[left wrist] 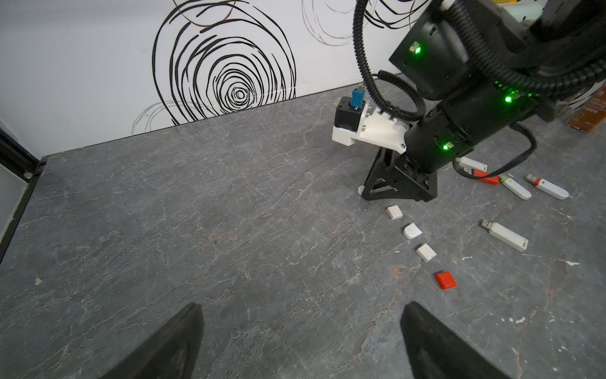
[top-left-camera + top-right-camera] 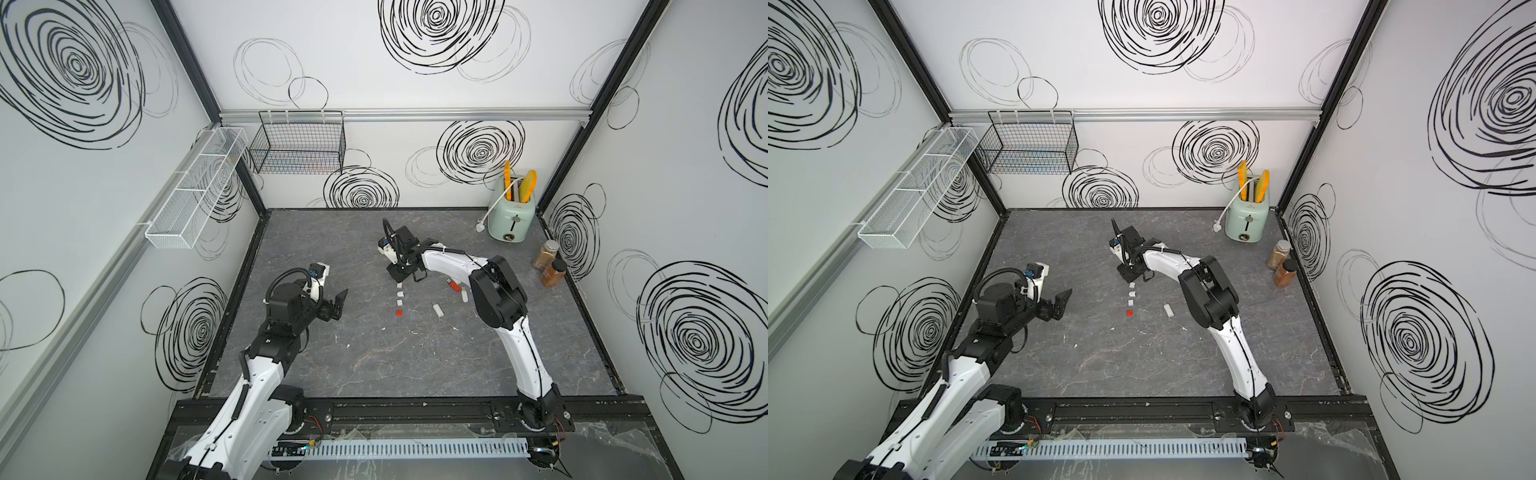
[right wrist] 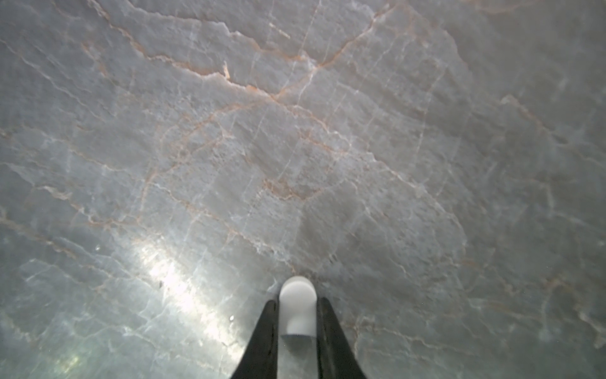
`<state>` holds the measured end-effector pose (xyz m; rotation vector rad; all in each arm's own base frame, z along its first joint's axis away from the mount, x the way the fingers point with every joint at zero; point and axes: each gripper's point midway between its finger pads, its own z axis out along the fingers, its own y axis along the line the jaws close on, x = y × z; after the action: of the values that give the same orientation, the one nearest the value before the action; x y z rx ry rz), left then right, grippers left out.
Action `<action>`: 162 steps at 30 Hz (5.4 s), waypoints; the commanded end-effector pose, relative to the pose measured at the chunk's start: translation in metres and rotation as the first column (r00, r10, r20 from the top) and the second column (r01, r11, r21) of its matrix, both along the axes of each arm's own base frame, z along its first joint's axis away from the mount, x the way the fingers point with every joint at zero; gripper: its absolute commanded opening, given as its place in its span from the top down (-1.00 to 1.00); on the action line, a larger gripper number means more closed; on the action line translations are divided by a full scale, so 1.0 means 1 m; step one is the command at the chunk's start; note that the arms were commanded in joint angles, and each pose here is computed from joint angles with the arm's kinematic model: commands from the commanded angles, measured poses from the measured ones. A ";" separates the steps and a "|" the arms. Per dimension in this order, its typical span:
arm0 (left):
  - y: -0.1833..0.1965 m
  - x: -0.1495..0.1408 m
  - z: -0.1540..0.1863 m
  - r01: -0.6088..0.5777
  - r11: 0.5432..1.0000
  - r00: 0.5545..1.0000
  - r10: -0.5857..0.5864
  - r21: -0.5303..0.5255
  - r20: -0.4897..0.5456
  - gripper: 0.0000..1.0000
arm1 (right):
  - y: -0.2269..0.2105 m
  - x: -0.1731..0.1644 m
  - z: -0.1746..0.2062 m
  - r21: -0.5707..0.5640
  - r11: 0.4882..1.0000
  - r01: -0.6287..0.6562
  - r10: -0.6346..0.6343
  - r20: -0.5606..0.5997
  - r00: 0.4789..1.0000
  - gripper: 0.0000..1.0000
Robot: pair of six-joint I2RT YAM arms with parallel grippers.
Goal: Close the usb drive cover
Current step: Pick up the cover from the center of the board, then pick up the USB drive from the center of the board.
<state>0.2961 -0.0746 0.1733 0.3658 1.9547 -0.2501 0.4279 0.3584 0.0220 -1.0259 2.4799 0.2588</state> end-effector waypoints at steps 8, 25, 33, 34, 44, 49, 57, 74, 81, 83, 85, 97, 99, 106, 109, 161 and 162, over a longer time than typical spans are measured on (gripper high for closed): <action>-0.012 0.004 0.017 0.036 0.999 0.999 -0.036 -0.029 0.013 -0.99 | -0.006 -0.016 0.021 0.001 1.000 -0.030 0.030 0.002 1.000 0.70; -0.072 0.007 0.028 0.236 0.920 0.943 -0.294 -0.313 -0.153 -0.92 | 0.020 -0.105 0.143 0.181 0.913 -0.366 0.258 0.437 0.861 0.80; -0.100 -0.017 0.026 0.344 0.788 0.849 -0.494 -0.511 -0.190 -0.69 | 0.009 -0.145 0.152 0.201 0.830 -0.520 0.325 0.584 0.744 0.88; -0.101 -0.020 0.026 0.349 0.775 0.840 -0.508 -0.526 -0.191 -0.68 | 0.008 -0.149 0.152 0.197 0.821 -0.536 0.332 0.598 0.729 0.89; -0.125 -0.036 0.014 0.383 0.712 0.758 -0.606 -0.588 -0.240 -0.49 | 0.012 -0.178 0.150 0.186 0.764 -0.617 0.360 0.671 0.648 0.85; -0.133 -0.035 0.008 0.383 0.711 0.732 -0.623 -0.590 -0.276 -0.38 | 0.019 -0.181 0.150 0.166 0.757 -0.632 0.373 0.684 0.627 0.85; -0.142 -0.032 0.002 0.374 0.709 0.705 -0.637 -0.598 -0.313 -0.14 | 0.025 -0.184 0.147 0.135 0.751 -0.646 0.398 0.688 0.607 0.84; -0.149 -0.030 -0.006 0.360 0.706 0.678 -0.647 -0.610 -0.349 0.43 | 0.035 -0.190 0.148 0.129 0.733 -0.668 0.417 0.691 0.590 0.84; -0.149 -0.031 -0.009 0.357 0.708 0.677 -0.646 -0.609 -0.353 0.82 | 0.037 -0.190 0.149 0.129 0.727 -0.674 0.421 0.692 0.587 0.84; -0.149 -0.031 -0.008 0.355 0.709 0.678 -0.644 -0.610 -0.354 1.00 | 0.037 -0.190 0.148 0.129 0.727 -0.674 0.422 0.690 0.588 0.83; -0.148 -0.030 -0.008 0.352 0.711 0.681 -0.641 -0.609 -0.354 1.00 | 0.037 -0.190 0.147 0.129 0.728 -0.673 0.425 0.686 0.591 0.82; -0.133 -0.022 -0.010 0.298 0.725 0.687 -0.615 -0.621 -0.387 1.00 | -0.020 -0.175 0.131 0.252 0.863 -0.438 0.258 0.524 0.812 -0.32; -0.132 -0.021 -0.013 0.293 0.731 0.681 -0.612 -0.617 -0.402 1.00 | -0.036 -0.168 0.128 0.279 0.892 -0.355 0.196 0.470 0.861 -0.42; -0.129 -0.025 -0.015 0.299 0.733 0.679 -0.613 -0.611 -0.403 1.00 | -0.099 -0.136 0.103 0.264 0.965 0.008 -0.074 0.241 0.968 -0.50; -0.129 -0.027 -0.015 0.305 0.730 0.683 -0.615 -0.611 -0.394 1.00 | -0.123 -0.128 0.092 0.259 0.955 0.147 -0.187 0.136 0.973 -0.47; -0.125 -0.026 -0.021 0.316 0.755 0.677 -0.604 -0.575 -0.420 1.00 | -0.235 -0.080 -0.019 -0.096 0.742 0.664 -0.671 -0.121 0.732 0.20; -0.126 -0.026 -0.021 0.316 0.754 0.676 -0.605 -0.577 -0.420 1.00 | -0.234 -0.081 -0.020 -0.099 0.744 0.661 -0.669 -0.120 0.734 0.20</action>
<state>0.2639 -0.2011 0.1448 0.5004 2.3037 -1.3158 0.3648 0.1317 0.0174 -0.0774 2.7278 0.1150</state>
